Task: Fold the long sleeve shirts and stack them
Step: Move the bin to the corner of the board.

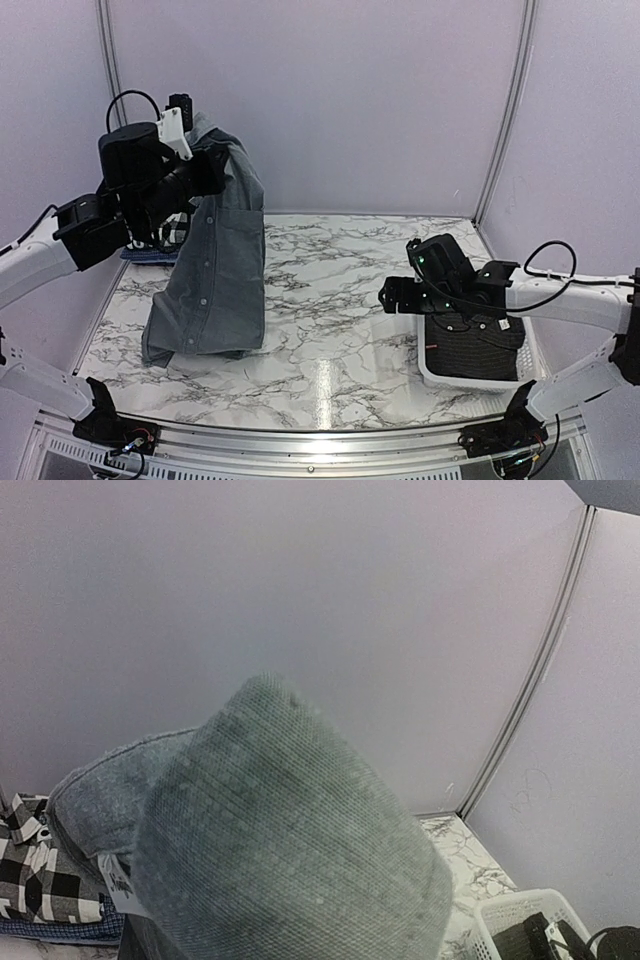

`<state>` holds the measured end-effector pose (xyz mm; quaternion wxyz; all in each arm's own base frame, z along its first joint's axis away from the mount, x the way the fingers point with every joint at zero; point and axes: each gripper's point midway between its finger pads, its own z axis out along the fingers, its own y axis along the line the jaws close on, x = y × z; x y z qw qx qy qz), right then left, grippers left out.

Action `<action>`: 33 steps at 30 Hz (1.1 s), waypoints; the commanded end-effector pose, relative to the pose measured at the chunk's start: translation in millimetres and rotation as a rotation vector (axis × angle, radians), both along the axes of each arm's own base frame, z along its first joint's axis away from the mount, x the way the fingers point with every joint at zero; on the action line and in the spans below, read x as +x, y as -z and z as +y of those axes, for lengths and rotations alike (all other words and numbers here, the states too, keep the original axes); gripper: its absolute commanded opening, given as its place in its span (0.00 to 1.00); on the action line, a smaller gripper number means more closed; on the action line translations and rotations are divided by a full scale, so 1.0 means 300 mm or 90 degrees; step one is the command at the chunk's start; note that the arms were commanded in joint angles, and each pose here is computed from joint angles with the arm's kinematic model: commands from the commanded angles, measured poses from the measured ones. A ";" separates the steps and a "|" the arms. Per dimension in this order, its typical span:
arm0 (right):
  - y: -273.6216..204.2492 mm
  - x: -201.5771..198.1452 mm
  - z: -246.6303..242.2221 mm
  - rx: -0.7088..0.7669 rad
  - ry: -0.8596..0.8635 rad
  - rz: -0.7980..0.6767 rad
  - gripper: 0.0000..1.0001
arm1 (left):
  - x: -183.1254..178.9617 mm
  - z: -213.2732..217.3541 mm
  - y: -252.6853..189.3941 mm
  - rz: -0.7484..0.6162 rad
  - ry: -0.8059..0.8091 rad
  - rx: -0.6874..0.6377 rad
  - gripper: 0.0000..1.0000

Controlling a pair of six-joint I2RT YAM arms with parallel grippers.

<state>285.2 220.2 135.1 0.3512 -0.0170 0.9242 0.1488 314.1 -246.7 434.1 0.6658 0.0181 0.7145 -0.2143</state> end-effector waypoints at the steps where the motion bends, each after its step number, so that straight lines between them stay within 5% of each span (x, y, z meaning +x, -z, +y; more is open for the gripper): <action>1: 0.111 -0.071 -0.124 -0.086 0.037 0.086 0.91 | 0.003 -0.038 -0.079 -0.019 0.031 -0.042 0.00; 14: 0.108 -0.185 -0.264 -0.045 0.075 0.112 0.91 | 0.021 -0.249 -0.144 -0.011 0.170 -0.087 0.00; 21: -0.071 -0.143 -0.236 0.012 0.072 0.038 0.91 | -0.100 -0.464 -0.406 -0.090 0.321 -0.136 0.00; 26: -0.249 -0.069 -0.203 0.034 0.070 -0.038 0.91 | -0.188 -0.482 -0.579 -0.133 0.381 -0.189 0.00; 29: -0.305 -0.027 -0.182 0.025 0.063 -0.066 0.91 | -0.102 -0.435 -0.534 -0.078 0.359 -0.209 0.00; 33: -0.307 0.025 -0.128 0.018 0.038 -0.074 0.91 | 0.152 -0.353 -0.235 0.075 0.320 -0.230 0.00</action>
